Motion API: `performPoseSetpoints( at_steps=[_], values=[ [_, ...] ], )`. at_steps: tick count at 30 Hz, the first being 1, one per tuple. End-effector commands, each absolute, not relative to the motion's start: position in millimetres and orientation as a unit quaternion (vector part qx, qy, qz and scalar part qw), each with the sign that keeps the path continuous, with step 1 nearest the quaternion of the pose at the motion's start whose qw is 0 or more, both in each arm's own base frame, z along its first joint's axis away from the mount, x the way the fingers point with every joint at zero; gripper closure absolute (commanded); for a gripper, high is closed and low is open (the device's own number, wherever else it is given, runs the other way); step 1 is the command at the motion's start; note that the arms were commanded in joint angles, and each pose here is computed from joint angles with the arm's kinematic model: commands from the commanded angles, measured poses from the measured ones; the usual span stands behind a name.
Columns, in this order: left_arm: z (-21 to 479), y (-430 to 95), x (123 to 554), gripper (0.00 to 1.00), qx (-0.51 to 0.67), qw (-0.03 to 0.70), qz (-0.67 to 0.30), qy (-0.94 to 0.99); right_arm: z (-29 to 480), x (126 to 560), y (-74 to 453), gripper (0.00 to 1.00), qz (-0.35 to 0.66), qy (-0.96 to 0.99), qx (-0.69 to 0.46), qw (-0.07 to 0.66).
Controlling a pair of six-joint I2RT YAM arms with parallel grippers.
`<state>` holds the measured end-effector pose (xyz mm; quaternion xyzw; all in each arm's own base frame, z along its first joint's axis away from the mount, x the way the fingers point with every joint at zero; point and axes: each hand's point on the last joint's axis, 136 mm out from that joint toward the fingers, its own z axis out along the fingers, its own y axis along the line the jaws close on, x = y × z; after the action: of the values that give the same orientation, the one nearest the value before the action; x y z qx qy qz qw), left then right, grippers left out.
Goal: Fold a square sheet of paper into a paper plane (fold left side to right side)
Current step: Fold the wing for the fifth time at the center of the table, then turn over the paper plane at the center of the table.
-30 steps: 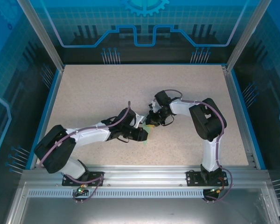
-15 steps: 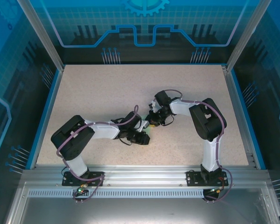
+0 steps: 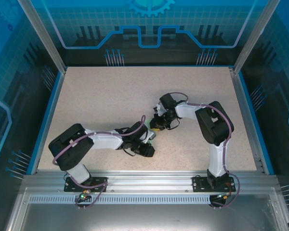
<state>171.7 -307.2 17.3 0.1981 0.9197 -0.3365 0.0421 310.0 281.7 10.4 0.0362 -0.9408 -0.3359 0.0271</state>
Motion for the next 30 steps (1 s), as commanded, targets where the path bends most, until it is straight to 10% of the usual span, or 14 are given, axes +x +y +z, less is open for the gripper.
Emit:
performPoseSetpoints(
  at_steps=[1,14,21,30],
  values=[
    [26,-300,151,0.78,0.209,0.02,-0.349,0.913,-14,316,264,0.84,-0.286,-0.958,0.025,0.024],
    [105,-279,223,0.62,0.122,0.196,-0.378,0.896,57,342,269,0.77,-0.342,-0.938,0.038,-0.038],
    [144,-200,274,0.29,-0.009,0.367,-0.229,0.901,95,337,228,0.54,-0.23,-0.967,0.049,-0.095],
    [143,-158,285,0.19,-0.101,0.406,-0.154,0.895,63,297,245,0.33,-0.145,-0.986,0.061,-0.062]
  ],
)
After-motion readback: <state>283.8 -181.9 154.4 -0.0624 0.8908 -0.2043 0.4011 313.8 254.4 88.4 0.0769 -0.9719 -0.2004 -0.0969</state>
